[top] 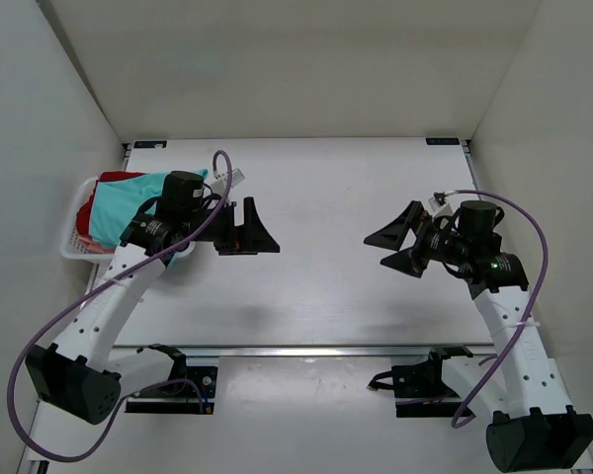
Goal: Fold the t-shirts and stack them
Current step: Grab crumpled tshirt from bin with the left arm, then move the tshirt to the center of the board, then flatten out the tshirt
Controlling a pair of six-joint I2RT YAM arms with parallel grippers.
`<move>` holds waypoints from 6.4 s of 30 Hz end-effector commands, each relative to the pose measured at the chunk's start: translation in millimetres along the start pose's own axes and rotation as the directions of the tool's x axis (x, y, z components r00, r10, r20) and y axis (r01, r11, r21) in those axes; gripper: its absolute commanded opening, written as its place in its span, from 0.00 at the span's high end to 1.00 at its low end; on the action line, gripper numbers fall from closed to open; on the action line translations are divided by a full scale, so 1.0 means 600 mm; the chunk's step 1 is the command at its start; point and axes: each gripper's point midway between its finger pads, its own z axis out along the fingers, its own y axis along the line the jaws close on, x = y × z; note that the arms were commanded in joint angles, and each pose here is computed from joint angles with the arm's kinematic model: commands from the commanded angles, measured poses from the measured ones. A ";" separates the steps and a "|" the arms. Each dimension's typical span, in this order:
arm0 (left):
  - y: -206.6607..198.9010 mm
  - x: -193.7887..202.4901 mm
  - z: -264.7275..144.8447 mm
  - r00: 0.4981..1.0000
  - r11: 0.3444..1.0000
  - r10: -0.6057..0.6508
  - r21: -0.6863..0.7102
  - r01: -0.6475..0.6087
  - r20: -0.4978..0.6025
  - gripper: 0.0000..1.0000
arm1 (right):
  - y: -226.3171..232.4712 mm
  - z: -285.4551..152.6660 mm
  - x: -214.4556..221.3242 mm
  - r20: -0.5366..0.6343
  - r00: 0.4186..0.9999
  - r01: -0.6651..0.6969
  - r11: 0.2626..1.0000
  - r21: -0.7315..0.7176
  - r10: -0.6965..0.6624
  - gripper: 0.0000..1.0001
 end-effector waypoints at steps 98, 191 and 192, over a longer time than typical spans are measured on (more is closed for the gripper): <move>-0.478 -0.370 -0.134 0.906 0.666 0.124 0.643 -0.378 0.404 1.00 | 0.043 -0.243 -0.292 0.447 0.519 0.337 0.655 0.676 -0.729 1.00; 0.081 -0.092 -0.078 0.929 0.791 -0.201 -0.507 0.342 0.312 1.00 | -0.316 0.181 -0.022 -0.107 0.994 0.063 0.826 0.560 -0.004 0.49; 0.079 -0.089 -0.082 0.930 0.791 -0.197 -0.509 0.338 0.311 1.00 | -0.308 0.191 -0.011 -0.122 0.993 0.066 0.832 0.550 0.002 0.49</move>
